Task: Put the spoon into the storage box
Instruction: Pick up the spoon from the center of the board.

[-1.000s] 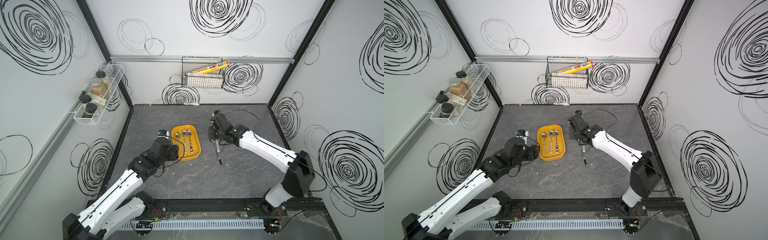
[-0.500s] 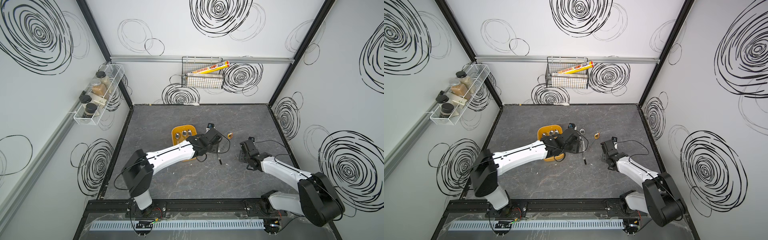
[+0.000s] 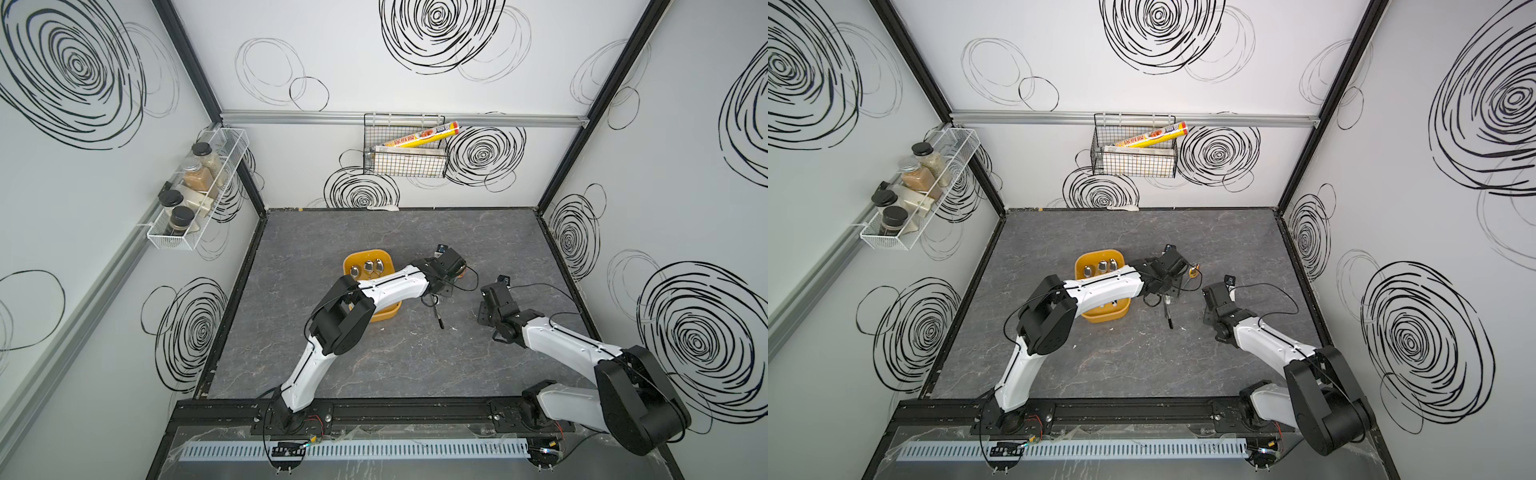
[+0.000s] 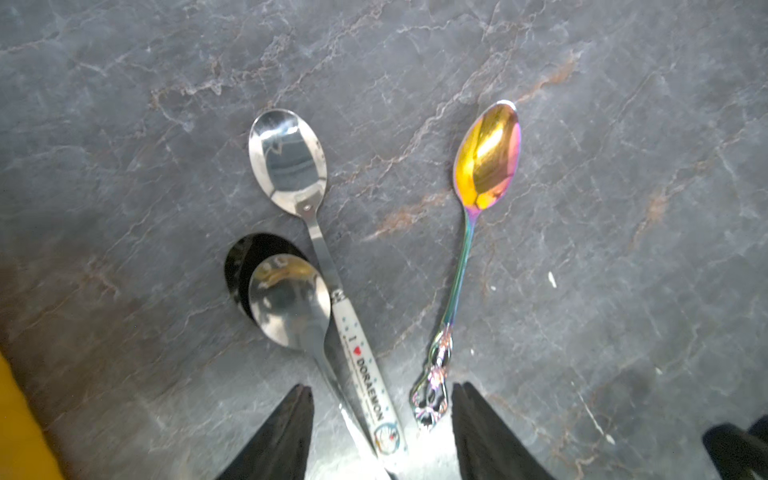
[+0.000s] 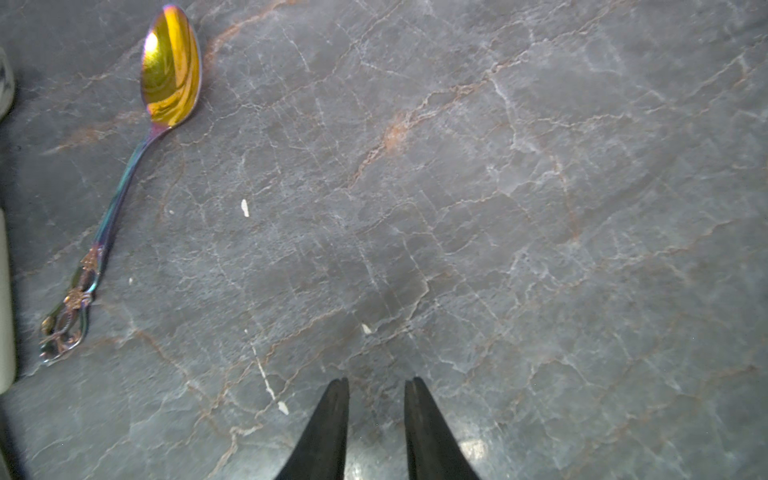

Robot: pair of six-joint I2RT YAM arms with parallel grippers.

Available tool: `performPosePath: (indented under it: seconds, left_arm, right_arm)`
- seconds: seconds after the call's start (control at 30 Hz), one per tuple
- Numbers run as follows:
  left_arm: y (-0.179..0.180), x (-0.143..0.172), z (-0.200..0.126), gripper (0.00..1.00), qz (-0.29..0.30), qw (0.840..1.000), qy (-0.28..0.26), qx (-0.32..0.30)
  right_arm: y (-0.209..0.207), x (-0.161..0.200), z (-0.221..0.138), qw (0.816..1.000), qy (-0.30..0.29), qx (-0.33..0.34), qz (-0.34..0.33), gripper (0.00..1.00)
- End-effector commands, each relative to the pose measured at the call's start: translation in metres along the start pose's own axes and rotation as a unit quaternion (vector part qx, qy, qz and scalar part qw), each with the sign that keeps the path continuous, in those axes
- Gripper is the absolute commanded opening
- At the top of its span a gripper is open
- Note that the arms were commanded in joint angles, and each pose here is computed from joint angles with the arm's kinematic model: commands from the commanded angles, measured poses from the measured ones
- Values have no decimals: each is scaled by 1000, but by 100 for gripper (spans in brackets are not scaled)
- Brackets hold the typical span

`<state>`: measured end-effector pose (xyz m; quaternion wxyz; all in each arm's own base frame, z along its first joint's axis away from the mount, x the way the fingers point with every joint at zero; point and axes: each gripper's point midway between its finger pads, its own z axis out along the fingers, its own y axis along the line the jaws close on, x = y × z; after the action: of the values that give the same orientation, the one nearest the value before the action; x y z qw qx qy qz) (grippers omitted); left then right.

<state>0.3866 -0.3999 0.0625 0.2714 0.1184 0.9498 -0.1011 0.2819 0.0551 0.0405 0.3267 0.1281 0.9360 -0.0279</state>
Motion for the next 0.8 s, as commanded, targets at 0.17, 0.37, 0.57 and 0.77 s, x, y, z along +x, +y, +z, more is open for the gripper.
performPosePath:
  seconds: [0.17,0.37,0.57,0.77]
  left_arm:
    - [4,9,22,57,15,1000,23,-5]
    - [-7,16,34,53,34,999,31,4]
    - [-3,30,44,53,35,998,49,-6]
    - [3,45,50,49,38,997,66,-21]
  right_arm:
    - [1,0,1,1000,-1,-3,8,27]
    - [2,-1,1,1000,-4,-7,9,27]
    - [2,-1,1,1000,-3,-7,9,27]
    - [3,0,2,1000,0,-9,7,27]
